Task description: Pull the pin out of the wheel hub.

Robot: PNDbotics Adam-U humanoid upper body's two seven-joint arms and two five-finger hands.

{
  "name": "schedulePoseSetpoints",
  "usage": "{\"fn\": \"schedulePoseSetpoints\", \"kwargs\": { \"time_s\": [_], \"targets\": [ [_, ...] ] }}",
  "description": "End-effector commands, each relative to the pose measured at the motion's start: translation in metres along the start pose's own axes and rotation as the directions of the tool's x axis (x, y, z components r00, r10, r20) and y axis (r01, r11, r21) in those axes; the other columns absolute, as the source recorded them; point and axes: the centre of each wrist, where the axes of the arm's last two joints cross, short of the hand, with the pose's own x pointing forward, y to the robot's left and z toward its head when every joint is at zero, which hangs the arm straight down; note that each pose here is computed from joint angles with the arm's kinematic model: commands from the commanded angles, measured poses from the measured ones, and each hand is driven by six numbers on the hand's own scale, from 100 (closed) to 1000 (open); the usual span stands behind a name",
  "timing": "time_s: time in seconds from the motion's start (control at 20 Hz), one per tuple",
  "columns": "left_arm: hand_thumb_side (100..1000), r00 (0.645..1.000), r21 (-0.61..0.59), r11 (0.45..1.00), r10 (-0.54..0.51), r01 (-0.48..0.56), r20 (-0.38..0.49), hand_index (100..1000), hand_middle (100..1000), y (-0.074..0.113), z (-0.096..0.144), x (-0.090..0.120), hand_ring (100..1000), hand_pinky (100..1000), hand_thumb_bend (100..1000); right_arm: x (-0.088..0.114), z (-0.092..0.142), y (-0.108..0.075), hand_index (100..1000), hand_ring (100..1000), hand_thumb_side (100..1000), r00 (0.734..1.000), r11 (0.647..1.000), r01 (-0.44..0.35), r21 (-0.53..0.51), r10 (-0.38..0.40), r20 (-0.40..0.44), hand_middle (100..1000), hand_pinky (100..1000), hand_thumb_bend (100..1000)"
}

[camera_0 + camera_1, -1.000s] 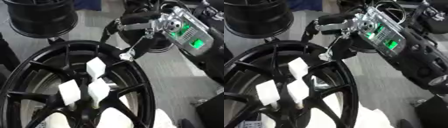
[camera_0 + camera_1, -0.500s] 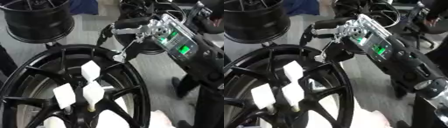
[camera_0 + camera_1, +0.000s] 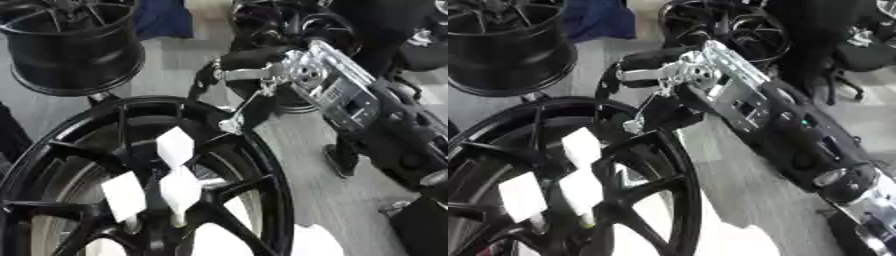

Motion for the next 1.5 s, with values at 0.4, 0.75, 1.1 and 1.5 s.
{"fn": "schedulePoseSetpoints", "kwargs": {
  "time_s": [0.4,0.75,1.1,1.5],
  "targets": [
    [665,1.0,0.011,1.0,-0.007,0.007,0.011,797,606,0.004,-0.003,0.003,722,791,100,0.023,0.002,-0.014,843,886,145,0.995,0.994,-0.097,-0.057,0.098,0.01,814,911,181],
    [670,1.0,0.011,1.0,0.006,-0.006,0.008,798,606,0.002,-0.003,0.002,723,791,100,0.034,-0.002,-0.012,853,893,108,0.993,0.994,-0.107,-0.009,0.107,0.043,819,918,244],
    [671,1.0,0.009,1.0,0.013,-0.013,0.0,797,606,0.001,-0.003,0.001,723,791,100,0.031,-0.008,-0.003,857,894,136,0.997,0.997,-0.064,0.043,0.062,0.036,819,916,265],
    [679,1.0,0.01,1.0,0.015,-0.015,0.0,797,606,0.0,-0.004,0.001,723,791,100,0.036,-0.01,-0.003,865,898,158,0.997,0.994,-0.057,0.094,0.051,0.064,824,918,269]
  ]
}}
